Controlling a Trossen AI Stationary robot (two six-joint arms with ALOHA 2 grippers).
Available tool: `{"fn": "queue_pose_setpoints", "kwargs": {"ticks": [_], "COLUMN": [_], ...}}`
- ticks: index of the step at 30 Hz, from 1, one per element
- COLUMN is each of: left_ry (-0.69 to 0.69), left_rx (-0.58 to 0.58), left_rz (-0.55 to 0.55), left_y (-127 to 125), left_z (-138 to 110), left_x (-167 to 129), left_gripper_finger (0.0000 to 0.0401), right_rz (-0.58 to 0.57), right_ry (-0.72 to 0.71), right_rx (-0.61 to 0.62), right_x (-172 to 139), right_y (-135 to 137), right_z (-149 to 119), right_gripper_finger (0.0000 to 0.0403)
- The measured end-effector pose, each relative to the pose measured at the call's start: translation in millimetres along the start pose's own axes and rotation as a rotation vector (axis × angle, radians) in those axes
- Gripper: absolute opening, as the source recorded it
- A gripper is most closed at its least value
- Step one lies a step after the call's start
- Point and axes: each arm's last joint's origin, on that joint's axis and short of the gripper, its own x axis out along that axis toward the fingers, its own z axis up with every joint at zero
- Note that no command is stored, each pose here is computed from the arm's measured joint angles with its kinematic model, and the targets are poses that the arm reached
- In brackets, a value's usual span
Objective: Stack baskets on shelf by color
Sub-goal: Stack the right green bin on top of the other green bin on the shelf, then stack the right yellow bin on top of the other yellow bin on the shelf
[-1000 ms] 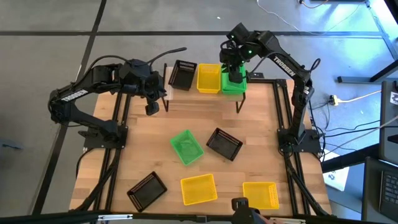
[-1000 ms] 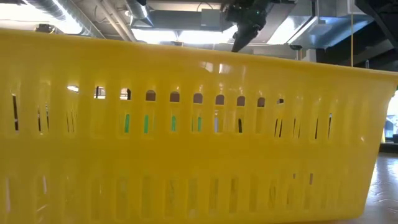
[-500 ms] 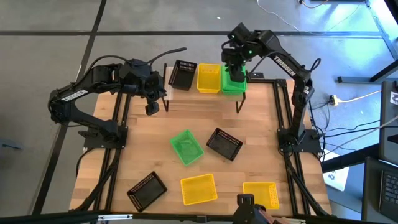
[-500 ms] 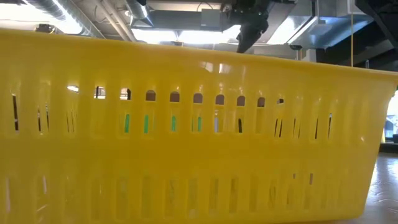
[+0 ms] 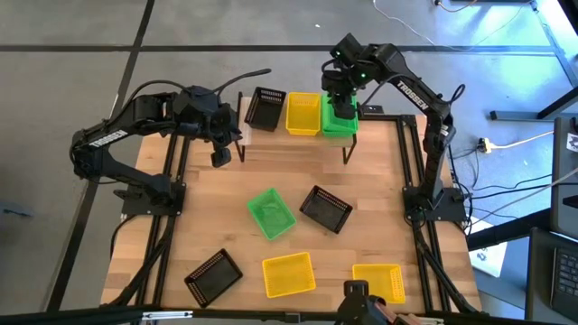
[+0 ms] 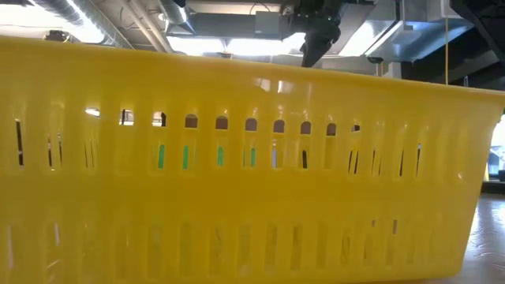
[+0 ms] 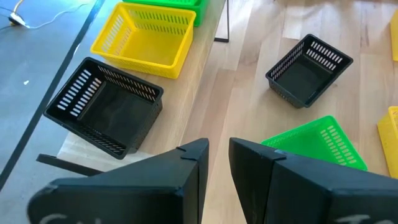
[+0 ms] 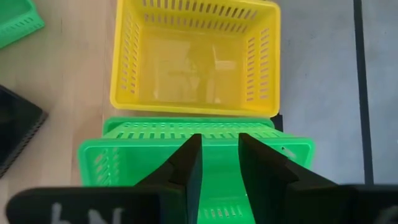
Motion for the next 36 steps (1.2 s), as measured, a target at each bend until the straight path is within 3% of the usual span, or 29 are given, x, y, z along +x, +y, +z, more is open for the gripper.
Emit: {"fn": "queue_pose_setpoints", "kwargs": {"ticks": [7,16,21,31,36], "left_ry": [0.007,0.008,0.005,0.076,0.079], "left_rx": [0.001,0.002,-0.034,-0.051,-0.045], "left_rz": [0.14,0.142,0.142,0.104,0.088], "left_y": [4,4,4,-1,-6], "left_z": [0,0,0,-7,-8], "left_x": [0,0,0,-1,-2], "left_gripper_finger": [0.0056,0.0056,0.0056,0.0056,0.0056], "right_rz": [0.024,0.009,-0.025,0.207,0.282], "right_ry": [0.03,0.042,-0.019,-0.028,-0.009], "right_rx": [0.007,0.008,-0.01,-0.232,-0.219], "right_x": [13,13,-13,-37,-32], "right_y": [0,-1,5,86,127], "right_z": [-4,-5,0,21,34], "right_gripper_finger": [0.0102,0.0102,0.0102,0.0102,0.0102]}}
